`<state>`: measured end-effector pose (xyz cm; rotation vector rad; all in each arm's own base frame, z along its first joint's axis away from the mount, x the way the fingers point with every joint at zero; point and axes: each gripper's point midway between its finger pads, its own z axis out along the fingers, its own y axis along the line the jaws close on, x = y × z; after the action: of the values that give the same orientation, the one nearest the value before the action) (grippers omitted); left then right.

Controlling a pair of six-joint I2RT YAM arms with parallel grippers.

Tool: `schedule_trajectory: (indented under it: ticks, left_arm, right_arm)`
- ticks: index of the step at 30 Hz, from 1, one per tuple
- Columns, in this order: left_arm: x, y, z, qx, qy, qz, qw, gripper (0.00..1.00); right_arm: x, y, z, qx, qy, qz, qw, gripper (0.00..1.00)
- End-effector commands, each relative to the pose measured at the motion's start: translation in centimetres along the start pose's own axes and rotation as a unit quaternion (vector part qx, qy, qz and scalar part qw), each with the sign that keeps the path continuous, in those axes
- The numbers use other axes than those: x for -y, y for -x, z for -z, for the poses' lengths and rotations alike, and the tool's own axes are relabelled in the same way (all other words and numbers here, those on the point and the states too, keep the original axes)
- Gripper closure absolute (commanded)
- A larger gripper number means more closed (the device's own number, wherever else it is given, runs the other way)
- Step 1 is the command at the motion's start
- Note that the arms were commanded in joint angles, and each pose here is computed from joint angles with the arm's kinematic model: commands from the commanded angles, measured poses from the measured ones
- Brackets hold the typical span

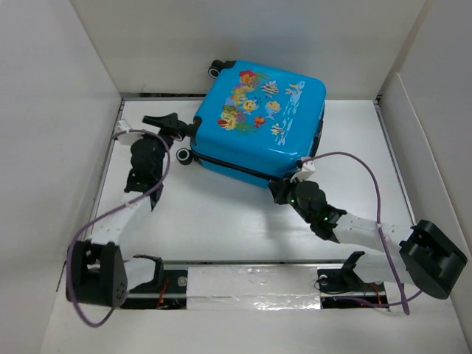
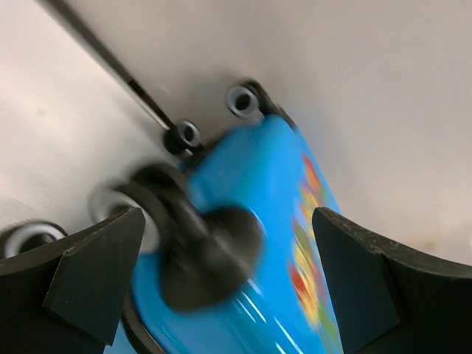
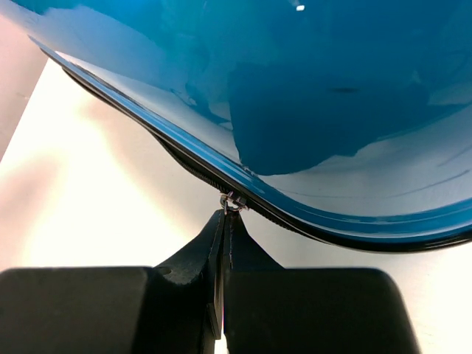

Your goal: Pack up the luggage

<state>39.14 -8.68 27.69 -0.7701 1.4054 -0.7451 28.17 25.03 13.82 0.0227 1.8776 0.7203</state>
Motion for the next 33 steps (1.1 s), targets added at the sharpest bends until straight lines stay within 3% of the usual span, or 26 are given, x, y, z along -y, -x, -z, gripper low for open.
schedule_trajectory:
  ticks: [1,3,9,13,14,21,25,28,29,33]
  left_arm:
    - [-2.2,1.8,-3.1,-0.032,0.017,0.103,0.994,0.01]
    - [-5.9,2.5,-5.2,-0.048,0.055,0.121,0.99,0.01]
    - [-7.3,1.5,-8.5,-0.11,0.037,0.132,0.984,0.01]
    - [-6.0,-0.9,-8.9,-0.166,-0.037,0.164,0.972,0.01]
    - [-4.5,-0.3,-8.9,-0.157,-0.08,0.177,0.968,0.01]
    - [-3.8,-1.4,-7.7,-0.164,-0.152,0.215,0.951,0.02]
    - [-1.2,-1.7,-7.7,-0.169,-0.193,0.192,0.947,0.26]
    - [-0.1,-1.8,-7.3,-0.163,-0.208,0.177,0.948,0.56]
    - [-0.2,-1.7,-7.3,-0.161,-0.206,0.174,0.949,0.75]
    - [1.1,-2.0,-6.0,-0.153,-0.216,0.147,0.953,0.96]
  right_arm:
    - [-4.0,3.2,0.3,0.046,0.08,-0.015,0.996,1.0]
    - [-4.3,3.1,0.2,0.042,0.087,-0.014,0.995,1.0]
    - [-4.9,2.8,0.2,0.038,0.105,-0.005,0.994,1.0]
    - [-4.8,2.6,0.2,0.035,0.107,-0.002,0.994,1.0]
    - [-4.8,2.5,0.2,0.033,0.107,-0.002,0.994,1.0]
    - [-4.2,3.0,0.0,0.034,0.102,-0.005,0.994,1.0]
    - [-3.8,3.9,-0.4,0.041,0.1,-0.007,0.994,1.0]
    - [-3.5,5.1,-0.5,0.049,0.1,-0.008,0.994,1.0]
    - [-3.8,5.3,-0.2,0.05,0.107,-0.008,0.993,1.0]
    - [-2.7,6.9,-0.3,0.058,0.097,-0.004,0.994,1.0]
